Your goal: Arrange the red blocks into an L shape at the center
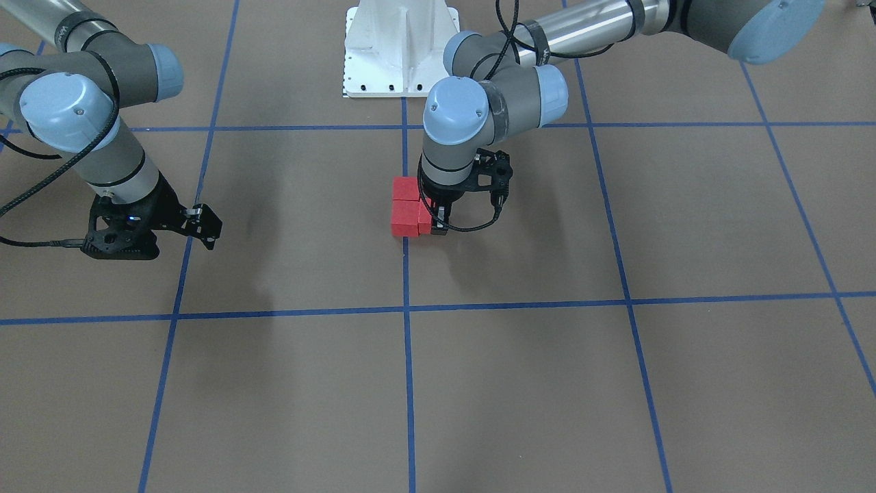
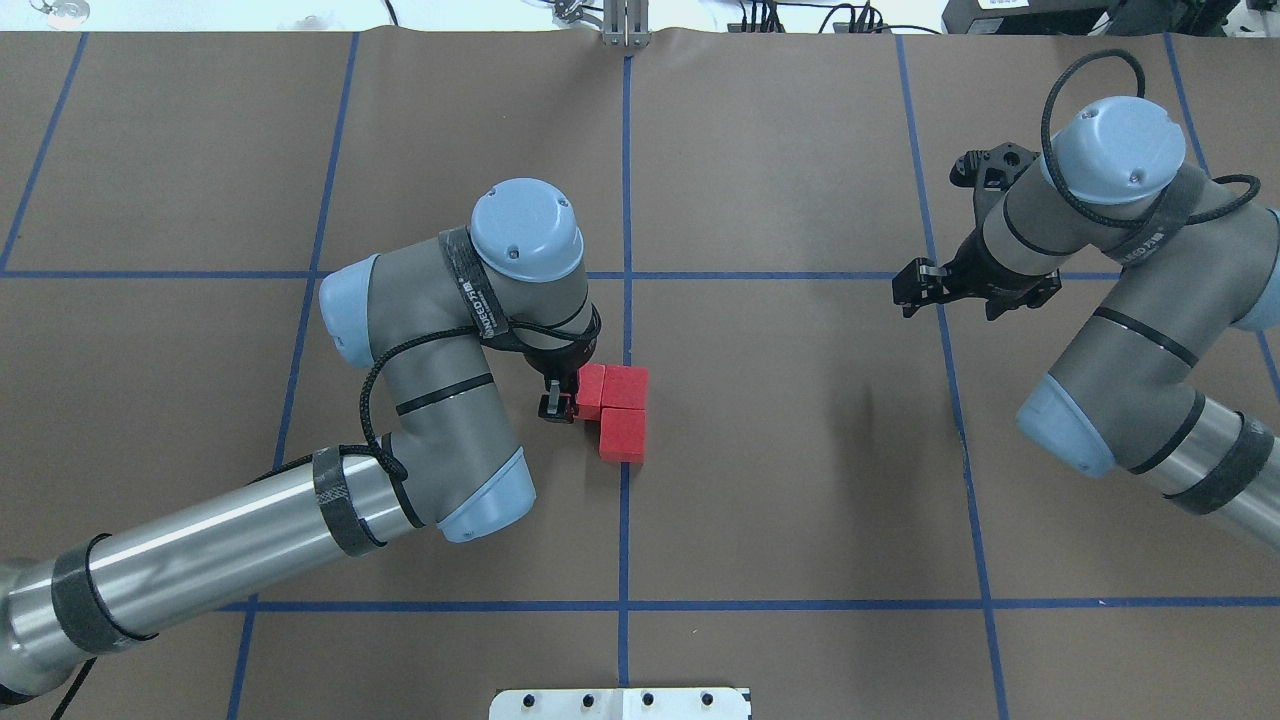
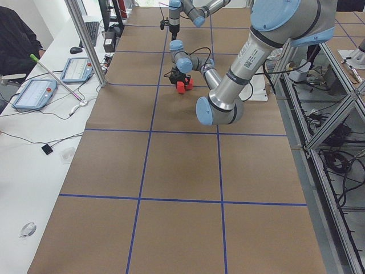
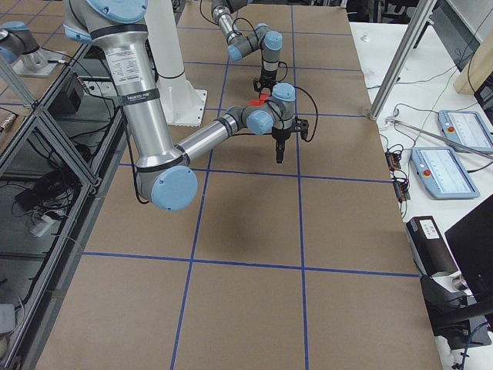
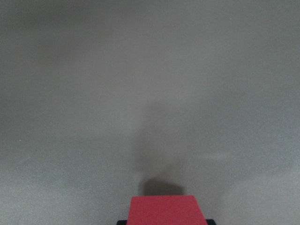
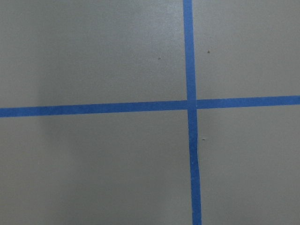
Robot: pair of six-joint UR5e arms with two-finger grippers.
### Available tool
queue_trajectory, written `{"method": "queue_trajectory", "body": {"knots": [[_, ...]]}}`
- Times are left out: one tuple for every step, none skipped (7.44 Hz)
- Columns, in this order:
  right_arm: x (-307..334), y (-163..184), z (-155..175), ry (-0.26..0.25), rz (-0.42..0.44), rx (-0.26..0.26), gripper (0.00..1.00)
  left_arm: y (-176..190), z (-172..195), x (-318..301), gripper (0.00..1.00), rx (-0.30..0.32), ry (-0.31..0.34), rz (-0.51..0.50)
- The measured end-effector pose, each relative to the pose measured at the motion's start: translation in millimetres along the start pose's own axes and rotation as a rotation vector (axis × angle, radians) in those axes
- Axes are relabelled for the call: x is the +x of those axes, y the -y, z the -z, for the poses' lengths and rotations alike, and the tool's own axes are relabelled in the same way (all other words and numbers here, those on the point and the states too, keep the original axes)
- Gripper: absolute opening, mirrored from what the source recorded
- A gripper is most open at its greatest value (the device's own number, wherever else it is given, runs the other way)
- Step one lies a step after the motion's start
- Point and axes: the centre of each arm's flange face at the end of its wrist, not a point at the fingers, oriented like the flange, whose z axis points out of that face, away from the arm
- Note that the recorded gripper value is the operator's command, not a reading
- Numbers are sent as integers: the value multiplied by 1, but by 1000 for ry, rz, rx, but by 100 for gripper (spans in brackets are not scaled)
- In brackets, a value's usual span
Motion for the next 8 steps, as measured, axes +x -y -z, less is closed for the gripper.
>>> {"method": "queue_trajectory", "body": {"knots": [[0, 0, 0, 0, 0, 0, 100, 0, 0, 0, 100, 0, 0, -1], [0, 0, 0, 0, 0, 0, 100, 0, -1, 0, 100, 1, 1, 0], [0, 0, 0, 0, 0, 0, 100, 0, 0, 0, 100, 1, 1, 1], [0, 0, 0, 0, 0, 0, 100, 0, 0, 0, 100, 1, 0, 1], [0, 0, 1, 1, 0, 1, 100, -1, 1, 0, 100, 0, -1, 2], [0, 0, 0, 1, 0, 0, 100, -1, 4, 0, 100, -3, -4, 1], [0, 0, 1, 1, 0, 0, 100, -2, 10, 0, 100, -12, -12, -3], [0, 0, 1, 1, 0, 0, 100, -2, 23, 1, 100, -28, -26, -9]]}}
